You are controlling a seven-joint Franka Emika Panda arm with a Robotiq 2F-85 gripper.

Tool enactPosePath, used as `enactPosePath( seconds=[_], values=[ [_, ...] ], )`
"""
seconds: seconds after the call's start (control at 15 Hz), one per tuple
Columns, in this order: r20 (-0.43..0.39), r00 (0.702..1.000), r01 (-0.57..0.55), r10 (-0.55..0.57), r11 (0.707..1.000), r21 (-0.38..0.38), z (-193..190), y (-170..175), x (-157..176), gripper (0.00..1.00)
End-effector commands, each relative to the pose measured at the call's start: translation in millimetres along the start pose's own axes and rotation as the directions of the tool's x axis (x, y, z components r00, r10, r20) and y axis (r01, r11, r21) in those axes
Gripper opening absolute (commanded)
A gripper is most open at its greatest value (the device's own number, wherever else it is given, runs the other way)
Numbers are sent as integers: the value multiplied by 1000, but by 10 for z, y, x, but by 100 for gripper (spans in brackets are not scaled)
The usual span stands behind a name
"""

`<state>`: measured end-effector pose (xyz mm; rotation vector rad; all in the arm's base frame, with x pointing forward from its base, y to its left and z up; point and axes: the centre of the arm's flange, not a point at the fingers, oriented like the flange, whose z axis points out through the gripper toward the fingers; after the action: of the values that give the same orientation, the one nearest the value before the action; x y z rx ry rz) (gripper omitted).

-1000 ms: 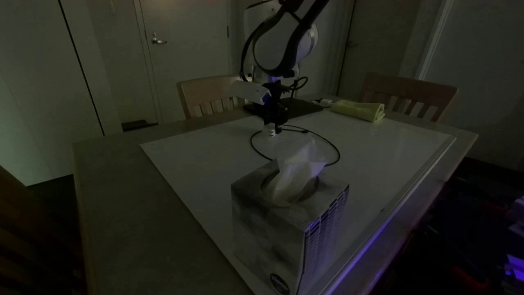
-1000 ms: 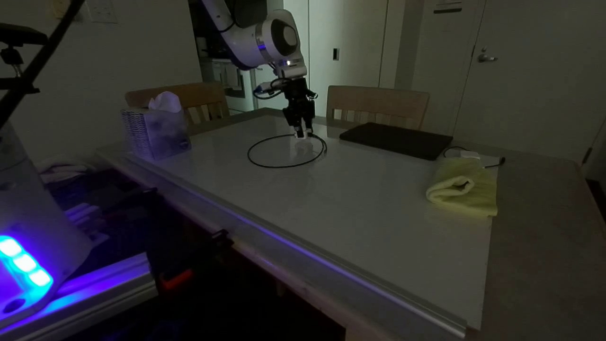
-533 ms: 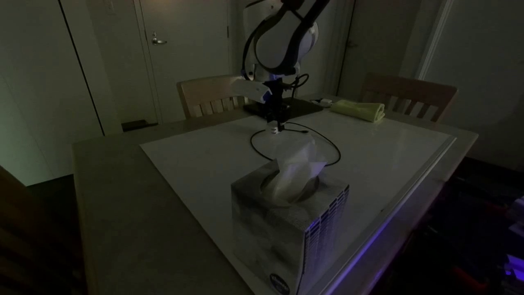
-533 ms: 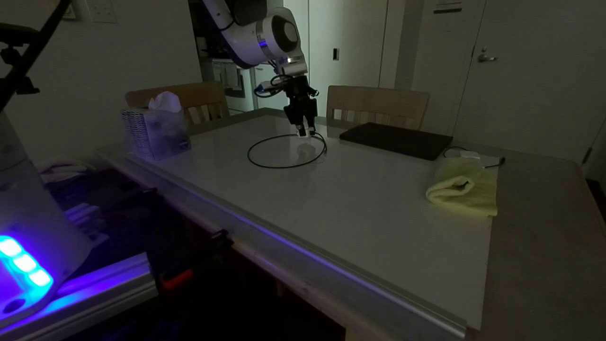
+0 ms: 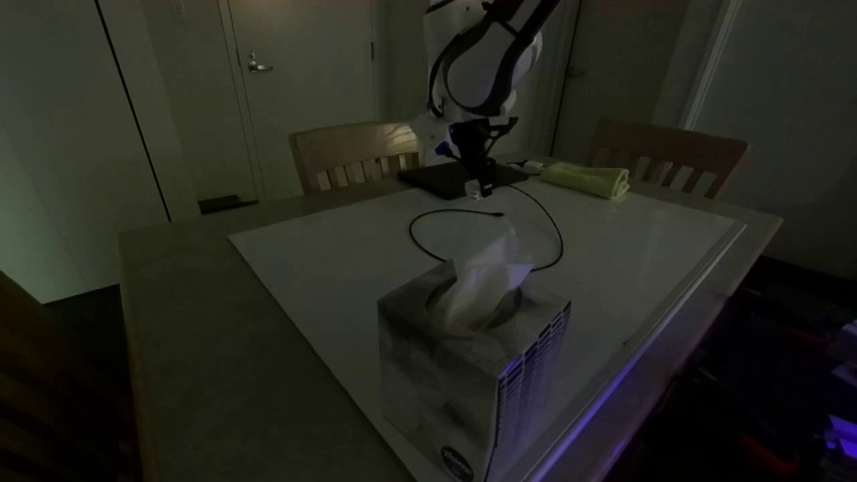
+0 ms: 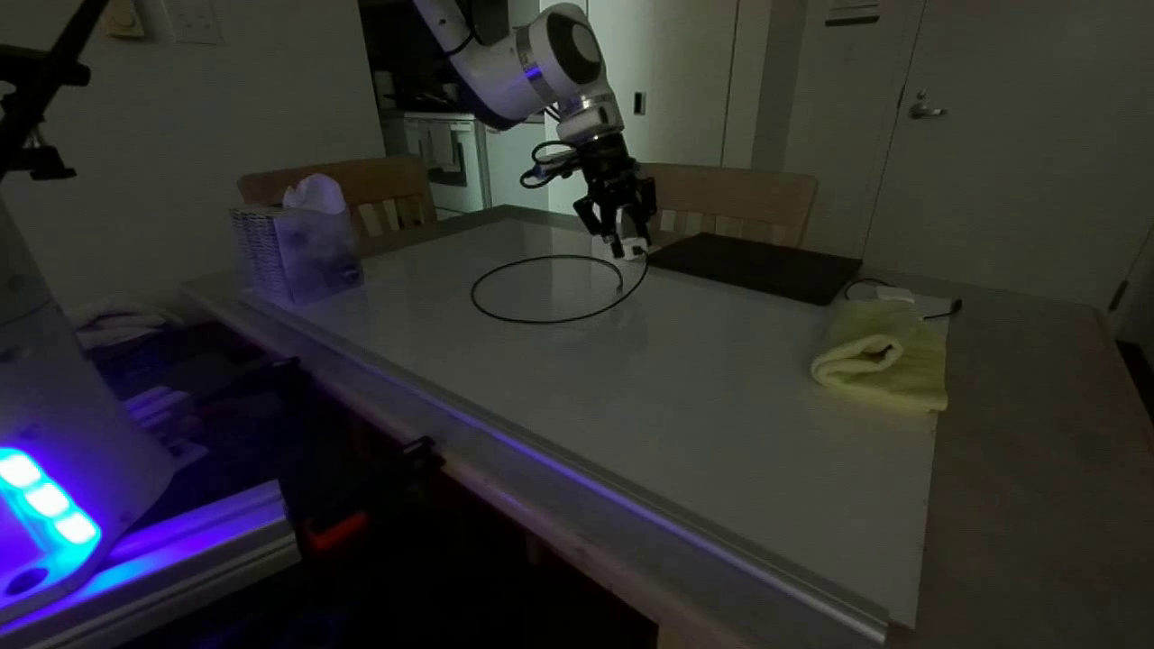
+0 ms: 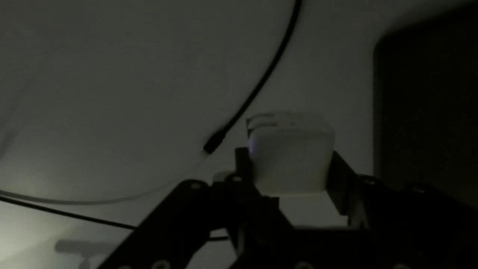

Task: Straighten the cable

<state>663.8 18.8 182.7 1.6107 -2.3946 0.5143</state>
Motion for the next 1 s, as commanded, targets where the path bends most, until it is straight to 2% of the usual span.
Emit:
enactPosePath(
  seconds=[0.0, 0.07, 0.27, 0.33, 0.4, 0.47, 0.67, 0.93],
  values=[
    [-21, 998, -54, 54, 998, -7, 17, -15, 125, 26],
    [-30, 997, -69, 68, 998, -6, 28, -28, 195, 51],
    [-22, 998, -60, 59, 998, -12, 48, -10, 144, 51],
    [-19, 998, -55, 55, 998, -13, 46, 5, 114, 26],
    [-65, 993, -102, 100, 995, -22, 55, -15, 97, 26],
    [-113, 978, -181, 178, 983, -22, 83, -14, 111, 26],
    [-174, 924, -346, 340, 938, -9, 123, 11, 262, 26],
    [-227, 821, -539, 524, 843, -5, 148, -37, 578, 26]
  ],
)
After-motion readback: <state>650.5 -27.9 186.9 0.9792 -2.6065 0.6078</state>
